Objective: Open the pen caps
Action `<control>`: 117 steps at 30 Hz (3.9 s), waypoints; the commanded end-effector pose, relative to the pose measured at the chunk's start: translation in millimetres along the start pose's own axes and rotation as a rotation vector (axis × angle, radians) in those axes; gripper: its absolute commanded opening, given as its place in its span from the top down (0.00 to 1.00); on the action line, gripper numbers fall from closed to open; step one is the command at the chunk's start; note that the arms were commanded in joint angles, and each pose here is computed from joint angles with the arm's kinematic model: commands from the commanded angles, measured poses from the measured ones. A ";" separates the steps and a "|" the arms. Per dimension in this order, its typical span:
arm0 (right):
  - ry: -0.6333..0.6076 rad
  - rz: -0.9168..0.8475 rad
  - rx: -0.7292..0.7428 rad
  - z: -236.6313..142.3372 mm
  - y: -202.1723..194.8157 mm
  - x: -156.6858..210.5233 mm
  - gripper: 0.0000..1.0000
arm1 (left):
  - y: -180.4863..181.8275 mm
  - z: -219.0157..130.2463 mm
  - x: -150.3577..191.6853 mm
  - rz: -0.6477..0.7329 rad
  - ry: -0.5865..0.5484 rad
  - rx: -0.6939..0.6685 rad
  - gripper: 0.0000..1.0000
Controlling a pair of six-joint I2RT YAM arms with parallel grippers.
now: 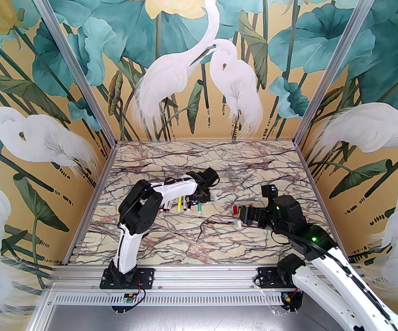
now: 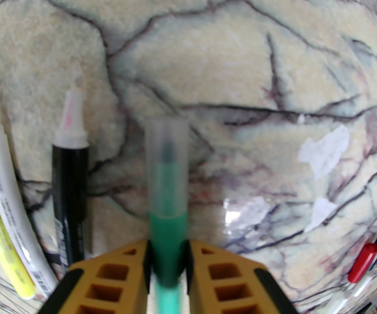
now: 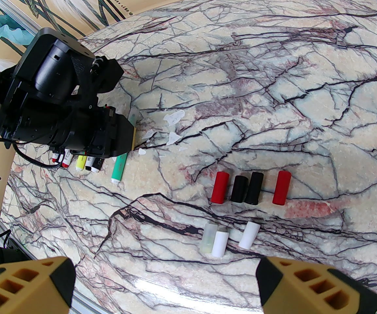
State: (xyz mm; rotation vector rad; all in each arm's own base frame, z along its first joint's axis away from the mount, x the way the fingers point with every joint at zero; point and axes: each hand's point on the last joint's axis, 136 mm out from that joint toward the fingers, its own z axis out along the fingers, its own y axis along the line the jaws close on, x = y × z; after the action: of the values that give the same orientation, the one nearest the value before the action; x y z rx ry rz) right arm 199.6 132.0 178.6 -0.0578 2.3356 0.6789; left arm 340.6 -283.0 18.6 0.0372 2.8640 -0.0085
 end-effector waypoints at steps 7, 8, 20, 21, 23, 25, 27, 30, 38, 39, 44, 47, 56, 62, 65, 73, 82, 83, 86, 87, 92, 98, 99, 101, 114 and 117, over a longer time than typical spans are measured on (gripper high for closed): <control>-0.007 0.007 -0.009 -2.4 4.1 -4.5 0.00 | 6.4 17.5 10.5 0.042 0.052 -0.053 0.73; -0.005 0.006 -0.010 -2.2 4.4 -3.9 0.01 | 5.9 17.4 10.3 0.040 0.049 -0.049 0.73; -0.007 0.011 -0.048 -3.9 12.0 -6.0 0.01 | -18.9 -32.8 -12.2 0.029 -0.052 0.165 0.81; -0.009 0.016 -0.058 -4.0 14.0 -7.0 0.01 | -22.1 -39.3 -13.5 0.034 -0.064 0.194 0.82; -0.012 0.024 -0.077 -4.3 18.0 -8.6 0.00 | -26.8 -53.2 -15.4 0.040 -0.091 0.254 0.82; -0.019 0.034 -0.091 -4.9 21.1 -11.3 0.00 | -30.6 -66.6 -14.6 0.049 -0.111 0.308 0.82; -0.023 0.054 -0.105 -4.5 24.0 -13.6 0.00 | -34.6 -80.7 -13.3 0.062 -0.135 0.373 0.82; -0.030 0.109 -0.119 -1.3 27.6 -19.1 0.02 | -44.3 -104.6 -6.6 0.100 -0.179 0.517 0.82; -0.058 0.292 -0.268 15.2 56.7 -46.2 0.28 | -71.8 -161.0 33.4 0.253 -0.209 0.921 0.82; -0.061 0.297 -0.278 17.3 59.4 -49.6 0.29 | -73.8 -165.2 38.6 0.264 -0.201 0.953 0.82; -0.059 0.304 -0.275 28.8 65.0 -60.2 0.30 | -81.7 -193.8 63.7 0.335 -0.182 1.111 0.82; -0.043 0.299 -0.280 36.5 69.9 -62.0 0.30 | -84.1 -205.3 74.2 0.360 -0.161 1.177 0.82; 0.001 0.279 -0.301 53.0 86.2 -60.7 0.36 | -94.0 -217.1 86.8 0.394 -0.118 1.258 0.82; 0.007 0.288 -0.314 55.6 89.5 -58.1 0.44 | -97.1 -224.0 85.1 0.398 -0.126 1.284 0.82; 0.009 0.289 -0.314 56.1 89.9 -57.3 0.50 | -99.4 -222.9 85.2 0.397 -0.118 1.288 0.83; 0.009 0.296 -0.329 56.5 93.2 -57.9 0.59 | -103.3 -221.7 85.7 0.398 -0.112 1.292 0.84; 0.035 0.302 -0.333 59.0 94.8 -51.1 0.64 | -102.8 -221.0 83.9 0.390 -0.123 1.284 0.84; 0.035 0.302 -0.335 58.6 95.4 -51.1 0.65 | -102.9 -221.4 84.0 0.391 -0.123 1.285 0.84; 0.037 0.301 -0.333 59.0 95.1 -50.0 0.67 | -102.4 -220.4 83.7 0.390 -0.123 1.281 0.84; 0.038 0.299 -0.330 59.4 94.4 -49.4 0.69 | -102.7 -220.1 84.0 0.391 -0.122 1.280 0.84; 0.040 0.302 -0.331 59.3 94.5 -48.4 0.73 | -102.8 -219.1 83.4 0.388 -0.123 1.277 0.84; 0.048 0.305 -0.329 60.5 93.7 -46.2 0.74 | -101.8 -220.2 83.0 0.386 -0.131 1.275 0.85; 0.049 0.305 -0.329 60.6 93.7 -45.8 0.74 | -101.5 -220.4 82.5 0.385 -0.133 1.274 0.85; 0.052 0.305 -0.330 60.8 93.6 -45.0 0.75 | -101.1 -219.8 82.5 0.383 -0.134 1.272 0.85; 0.039 0.307 -0.329 59.5 93.6 -47.0 0.83 | -99.0 -219.7 83.6 0.376 -0.148 1.273 0.84; 0.019 0.311 -0.339 56.4 95.3 -51.5 0.84 | -97.9 -219.2 84.3 0.369 -0.156 1.280 0.82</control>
State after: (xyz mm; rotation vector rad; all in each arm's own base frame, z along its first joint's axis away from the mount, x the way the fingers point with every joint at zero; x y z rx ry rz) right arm 250.5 233.2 210.4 0.1482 2.2876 1.2086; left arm 198.2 -378.3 206.0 0.7611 2.1761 -1.6056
